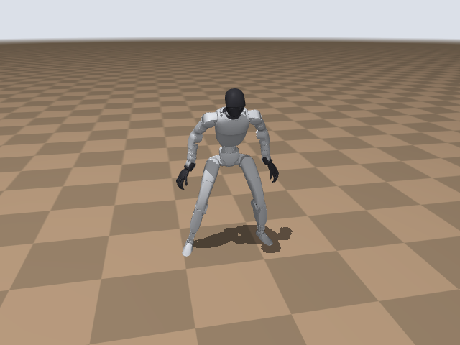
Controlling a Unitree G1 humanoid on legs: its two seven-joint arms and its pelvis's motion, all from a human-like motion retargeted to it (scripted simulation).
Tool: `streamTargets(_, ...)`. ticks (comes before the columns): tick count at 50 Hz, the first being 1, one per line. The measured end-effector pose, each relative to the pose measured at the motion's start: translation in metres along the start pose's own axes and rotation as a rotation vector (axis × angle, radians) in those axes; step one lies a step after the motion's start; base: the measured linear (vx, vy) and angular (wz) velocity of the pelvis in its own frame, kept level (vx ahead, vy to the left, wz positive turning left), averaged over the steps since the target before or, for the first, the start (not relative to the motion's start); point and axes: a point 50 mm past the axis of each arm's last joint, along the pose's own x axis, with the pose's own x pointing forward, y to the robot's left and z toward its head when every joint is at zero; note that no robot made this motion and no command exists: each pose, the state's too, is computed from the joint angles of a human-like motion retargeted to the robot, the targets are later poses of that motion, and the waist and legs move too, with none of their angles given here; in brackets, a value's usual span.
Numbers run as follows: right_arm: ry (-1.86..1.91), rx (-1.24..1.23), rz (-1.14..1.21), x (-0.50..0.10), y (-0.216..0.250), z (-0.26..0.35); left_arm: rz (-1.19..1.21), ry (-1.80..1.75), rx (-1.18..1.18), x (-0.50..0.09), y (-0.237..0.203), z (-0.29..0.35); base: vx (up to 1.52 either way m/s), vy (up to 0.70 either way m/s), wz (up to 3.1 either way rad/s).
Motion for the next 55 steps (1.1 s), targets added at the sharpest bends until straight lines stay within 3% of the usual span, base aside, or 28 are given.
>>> streamTargets(7,0.093,-0.070,-0.072,0.003,-0.015,-0.022,0.040,-0.045,0.027,0.009,0.008,0.015,0.01,0.57,0.39)
streamTargets(12,-0.139,-0.070,-0.047,0.015,-0.011,0.030,0.016,0.133,-0.088,-0.005,-0.001,-0.022,0.06,0.40,-0.23)
streamTargets(21,-0.295,-0.092,-0.093,0.034,-0.016,0.102,-0.073,0.164,0.189,-0.013,0.001,-0.049,0.00,0.45,-0.24)
streamTargets(29,-0.069,0.029,-0.114,0.023,-0.014,0.042,-0.059,0.102,0.252,0.001,0.013,-0.033,0.00,0.58,-0.09)
streamTargets(35,0.132,-0.008,-0.038,0.004,-0.003,-0.019,-0.026,0.124,0.030,0.011,0.011,-0.009,0.01,0.51,0.29)
streamTargets(46,-0.048,-0.012,0.124,0.003,0.034,0.029,-0.174,0.322,-0.117,-0.025,-0.018,-0.061,0.02,0.34,-0.25)
streamTargets(55,-0.037,-0.126,0.038,0.011,0.020,0.021,-0.132,0.243,0.093,-0.022,-0.020,-0.051,-0.05,0.46,-0.26)
